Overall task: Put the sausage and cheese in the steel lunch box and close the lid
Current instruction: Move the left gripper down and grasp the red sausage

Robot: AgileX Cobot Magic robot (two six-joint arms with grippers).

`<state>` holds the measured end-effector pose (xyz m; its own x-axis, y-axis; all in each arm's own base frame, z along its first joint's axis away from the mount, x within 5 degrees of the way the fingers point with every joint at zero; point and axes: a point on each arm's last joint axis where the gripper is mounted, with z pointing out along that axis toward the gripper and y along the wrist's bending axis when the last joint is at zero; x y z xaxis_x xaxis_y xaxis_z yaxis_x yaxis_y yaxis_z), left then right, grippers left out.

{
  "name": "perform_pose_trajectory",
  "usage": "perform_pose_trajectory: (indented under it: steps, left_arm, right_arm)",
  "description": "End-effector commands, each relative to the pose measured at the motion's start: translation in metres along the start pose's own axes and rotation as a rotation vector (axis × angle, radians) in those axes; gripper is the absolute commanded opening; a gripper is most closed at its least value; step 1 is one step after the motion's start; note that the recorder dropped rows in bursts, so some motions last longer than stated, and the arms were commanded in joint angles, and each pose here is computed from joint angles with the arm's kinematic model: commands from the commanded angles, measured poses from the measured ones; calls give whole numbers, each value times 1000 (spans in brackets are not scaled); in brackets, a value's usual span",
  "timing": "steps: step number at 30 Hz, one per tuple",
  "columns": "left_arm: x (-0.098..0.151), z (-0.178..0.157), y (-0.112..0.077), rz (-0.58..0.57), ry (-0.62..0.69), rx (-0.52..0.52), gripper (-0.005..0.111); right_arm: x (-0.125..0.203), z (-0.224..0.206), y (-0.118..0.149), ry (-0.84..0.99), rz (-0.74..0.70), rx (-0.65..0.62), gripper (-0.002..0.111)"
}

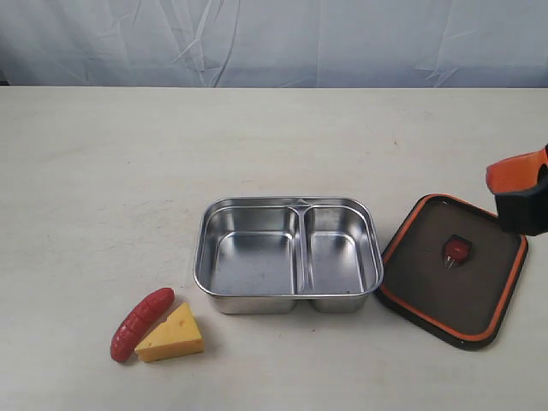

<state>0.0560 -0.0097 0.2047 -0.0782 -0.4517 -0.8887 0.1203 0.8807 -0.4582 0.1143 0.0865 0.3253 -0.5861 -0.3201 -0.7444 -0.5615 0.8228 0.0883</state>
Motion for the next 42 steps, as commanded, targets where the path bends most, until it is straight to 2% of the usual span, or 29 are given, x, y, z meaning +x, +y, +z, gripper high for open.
perform_pose_trajectory:
  steps: [1,7,9,13,16,17,18,19,22,23,24,25,29,30,31,32,34,38,42]
  left_arm:
    - [-7,-1,-1,-258,-83,27,0]
    - [-9,-1,-2,-259,-81,33,0]
    - [-17,-3,-9,-214,-79,54,0]
    - [-51,-6,-31,29,-23,64,0]
    - [-78,4,-45,232,116,9,0]
    - [-89,20,-52,394,279,-3,0]
    - [-90,28,-54,444,358,5,0]
    - [-94,48,-60,513,493,42,0]
    - [-89,88,-65,495,690,117,0]
    - [-76,106,-64,451,813,154,0]
    - [-69,112,-62,440,870,174,0]
    - [-52,125,-57,440,986,221,0]
    - [-14,154,-40,363,1194,226,1]
    - [-6,157,-36,344,1245,223,7]
    - [0,160,-33,325,1276,220,14]
    - [7,163,-31,286,1316,222,29]
    - [17,167,-29,262,1363,252,49]
    - [28,170,-26,216,1419,255,50]
    - [41,169,-34,277,1469,290,50]
  right_arm:
    - [0,-3,0,-4,3,-2,0]
    - [3,-3,-1,25,-3,5,0]
    - [2,-3,-1,20,-3,5,0]
    - [1,-3,0,5,-3,5,0]
    - [1,-3,0,5,-3,5,0]
    - [1,-3,0,5,-3,5,0]
    - [1,-3,0,5,-3,5,0]
    - [1,-3,-1,5,-6,7,0]
    - [2,-3,-3,13,-25,28,0]
    - [2,-3,-3,19,-33,37,0]
    - [3,-3,-4,24,-35,39,0]
    - [4,-2,-4,31,-36,41,0]
    - [25,13,-8,103,-59,69,0]
    - [37,21,-11,138,-70,80,0]
    - [44,26,-12,160,-70,81,0]
    - [50,29,-12,174,-66,78,0]
    - [49,29,-11,167,-56,74,0]
    - [49,29,-11,164,-52,74,0]
    - [49,29,-11,164,-52,74,0]
